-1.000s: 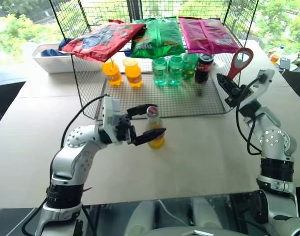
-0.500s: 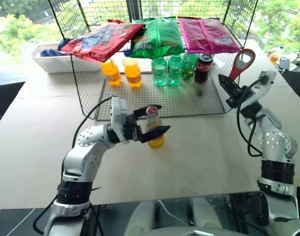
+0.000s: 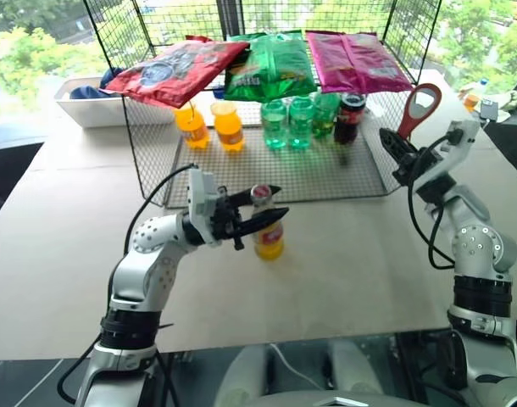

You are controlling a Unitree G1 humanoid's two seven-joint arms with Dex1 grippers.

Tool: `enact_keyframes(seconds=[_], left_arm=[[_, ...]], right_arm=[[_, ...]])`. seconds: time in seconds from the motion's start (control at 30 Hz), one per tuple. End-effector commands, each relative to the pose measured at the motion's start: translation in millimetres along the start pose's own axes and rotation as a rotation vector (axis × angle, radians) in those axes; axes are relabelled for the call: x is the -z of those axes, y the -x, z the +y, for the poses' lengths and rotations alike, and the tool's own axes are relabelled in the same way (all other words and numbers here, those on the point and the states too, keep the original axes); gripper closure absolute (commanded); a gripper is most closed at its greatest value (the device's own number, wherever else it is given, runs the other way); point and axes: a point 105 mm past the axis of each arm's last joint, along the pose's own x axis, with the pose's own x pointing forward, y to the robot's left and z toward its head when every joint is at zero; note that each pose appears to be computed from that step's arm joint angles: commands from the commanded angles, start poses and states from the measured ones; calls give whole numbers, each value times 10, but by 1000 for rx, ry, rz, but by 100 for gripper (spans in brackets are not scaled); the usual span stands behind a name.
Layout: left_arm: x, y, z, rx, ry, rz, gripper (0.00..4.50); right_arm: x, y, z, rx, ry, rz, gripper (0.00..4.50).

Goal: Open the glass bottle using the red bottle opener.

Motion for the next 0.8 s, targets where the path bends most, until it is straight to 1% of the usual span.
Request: enact_keyframes(seconds=[0.03,0.13,0.33,0.47,0.63,0.8], left_arm=[[104,35,32,-43,5,31,279],[115,11,16,-54,2,11,279],[132,-50,-28,-77,6,-32,279],[167,-42,-48,-79,3,-26,279],[164,-41,-31,-90,0,-28,279],[182,-44,-13,-95,-5,-25,279]], right_arm=[[-1,-36,334,-79,273,41,450],[238,6,731,-216,494,123,450],[381,21,1162,-339,749,88,450],[488,17,1249,-386,903,82,450],[598,10,1234,-414,1107,91,450],[670,-14,1233,-427,1273,49,450]])
